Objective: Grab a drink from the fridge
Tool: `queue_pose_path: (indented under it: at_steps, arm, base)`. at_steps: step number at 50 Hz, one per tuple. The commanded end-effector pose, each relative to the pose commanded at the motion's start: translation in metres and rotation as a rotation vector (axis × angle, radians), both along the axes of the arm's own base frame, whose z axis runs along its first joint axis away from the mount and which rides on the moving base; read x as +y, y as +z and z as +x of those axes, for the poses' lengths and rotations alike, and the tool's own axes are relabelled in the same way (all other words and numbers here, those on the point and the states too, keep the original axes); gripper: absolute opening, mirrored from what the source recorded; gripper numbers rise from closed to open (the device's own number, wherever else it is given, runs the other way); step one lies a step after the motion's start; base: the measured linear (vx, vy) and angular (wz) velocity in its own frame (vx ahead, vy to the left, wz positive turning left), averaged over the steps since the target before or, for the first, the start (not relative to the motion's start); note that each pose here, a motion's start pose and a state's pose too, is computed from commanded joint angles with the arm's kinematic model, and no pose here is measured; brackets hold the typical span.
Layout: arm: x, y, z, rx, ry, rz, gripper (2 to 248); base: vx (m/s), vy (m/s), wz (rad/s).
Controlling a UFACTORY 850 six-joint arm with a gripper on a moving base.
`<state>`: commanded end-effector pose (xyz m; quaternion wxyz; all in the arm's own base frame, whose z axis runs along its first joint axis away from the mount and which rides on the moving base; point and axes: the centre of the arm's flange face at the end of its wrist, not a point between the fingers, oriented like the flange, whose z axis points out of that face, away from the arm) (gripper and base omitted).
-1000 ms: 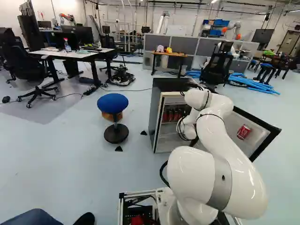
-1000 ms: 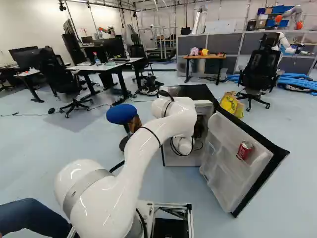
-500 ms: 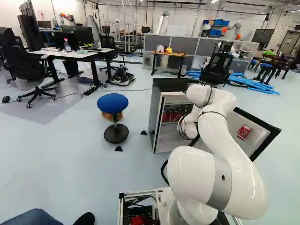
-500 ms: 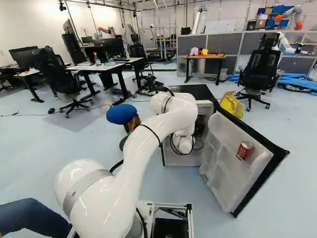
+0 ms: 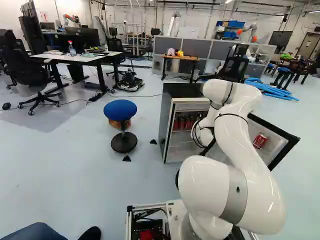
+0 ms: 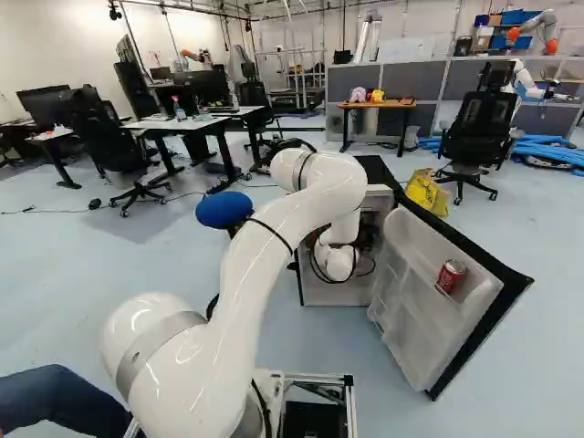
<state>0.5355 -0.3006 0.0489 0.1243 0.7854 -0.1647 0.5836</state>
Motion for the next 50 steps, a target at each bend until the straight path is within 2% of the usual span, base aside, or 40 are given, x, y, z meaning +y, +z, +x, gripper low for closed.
queue_pose_path:
  at_steps: [50]
  arm:
    - [0.062, 0.095, -0.086, 0.077, 0.021, 0.043, 92]
  base:
    - [0.0, 0.0, 0.0]
